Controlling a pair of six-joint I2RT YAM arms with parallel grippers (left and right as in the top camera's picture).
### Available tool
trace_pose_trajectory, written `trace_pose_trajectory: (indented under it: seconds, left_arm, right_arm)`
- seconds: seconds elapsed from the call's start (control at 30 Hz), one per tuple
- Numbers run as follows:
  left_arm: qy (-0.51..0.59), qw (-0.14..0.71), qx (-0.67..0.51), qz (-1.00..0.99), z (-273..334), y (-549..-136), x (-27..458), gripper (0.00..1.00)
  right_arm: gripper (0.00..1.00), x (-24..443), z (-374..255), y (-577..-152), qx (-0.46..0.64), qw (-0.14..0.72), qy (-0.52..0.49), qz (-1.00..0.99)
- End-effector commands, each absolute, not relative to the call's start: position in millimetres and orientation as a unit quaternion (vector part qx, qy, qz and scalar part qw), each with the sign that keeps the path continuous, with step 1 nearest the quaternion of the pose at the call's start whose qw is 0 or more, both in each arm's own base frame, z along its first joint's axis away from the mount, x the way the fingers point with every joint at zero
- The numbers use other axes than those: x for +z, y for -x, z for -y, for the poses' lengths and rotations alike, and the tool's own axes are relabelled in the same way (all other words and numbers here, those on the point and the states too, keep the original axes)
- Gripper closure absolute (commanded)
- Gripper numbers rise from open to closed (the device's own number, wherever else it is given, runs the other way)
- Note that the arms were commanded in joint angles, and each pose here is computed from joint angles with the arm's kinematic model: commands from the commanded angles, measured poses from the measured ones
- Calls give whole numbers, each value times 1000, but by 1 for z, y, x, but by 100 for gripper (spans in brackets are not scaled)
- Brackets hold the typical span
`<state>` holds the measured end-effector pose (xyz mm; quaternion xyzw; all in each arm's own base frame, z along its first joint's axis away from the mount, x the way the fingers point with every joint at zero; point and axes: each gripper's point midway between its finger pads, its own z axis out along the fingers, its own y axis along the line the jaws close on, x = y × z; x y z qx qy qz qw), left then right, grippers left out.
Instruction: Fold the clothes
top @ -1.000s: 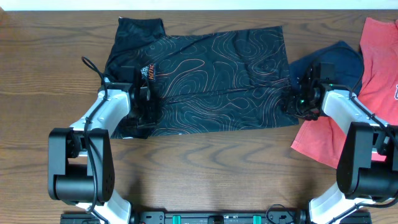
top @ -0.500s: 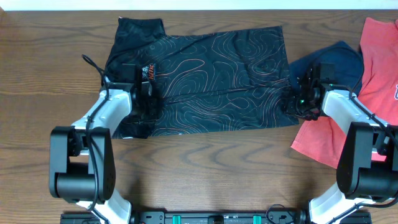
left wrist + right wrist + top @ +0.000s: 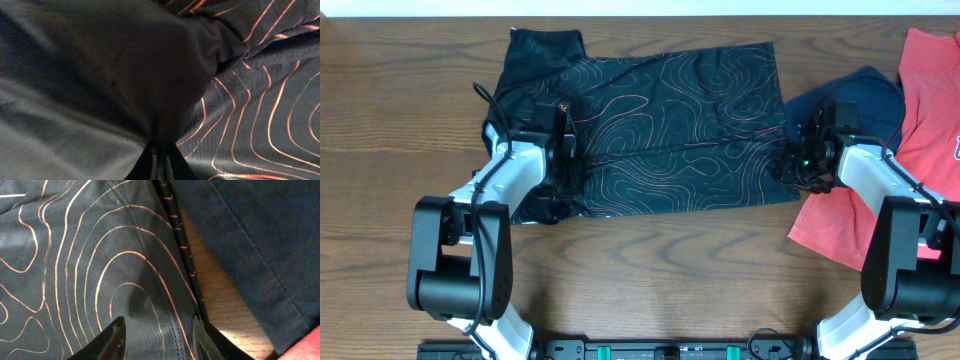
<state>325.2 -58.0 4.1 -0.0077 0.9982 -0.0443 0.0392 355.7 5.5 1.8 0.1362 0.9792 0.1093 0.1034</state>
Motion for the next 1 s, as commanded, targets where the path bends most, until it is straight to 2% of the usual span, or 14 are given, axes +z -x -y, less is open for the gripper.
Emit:
trace_pose_trajectory:
  seconds: [0.0,0.37,0.63,0.73,0.97]
  left_arm:
    - [10,83,-8,-996,45,-348,33,93]
    - [10,61,-3,-998,44,-337,32,91]
    - [10,41,0,-999,42,-322,21,94]
    - [10,69,-4,-998,43,-336,25,94]
    - [11,183,-21,-983,52,-398,57,94]
  right_arm:
    - [57,-10,-9,-342,108,79,-131,-982]
    - [58,-10,-9,-342,108,79,-131,-982]
    - [58,-10,-9,-341,108,77,-132,-982]
    - [57,-10,-9,-341,108,78,-131,-982]
    - [57,-10,-10,-342,108,80,-131,-982]
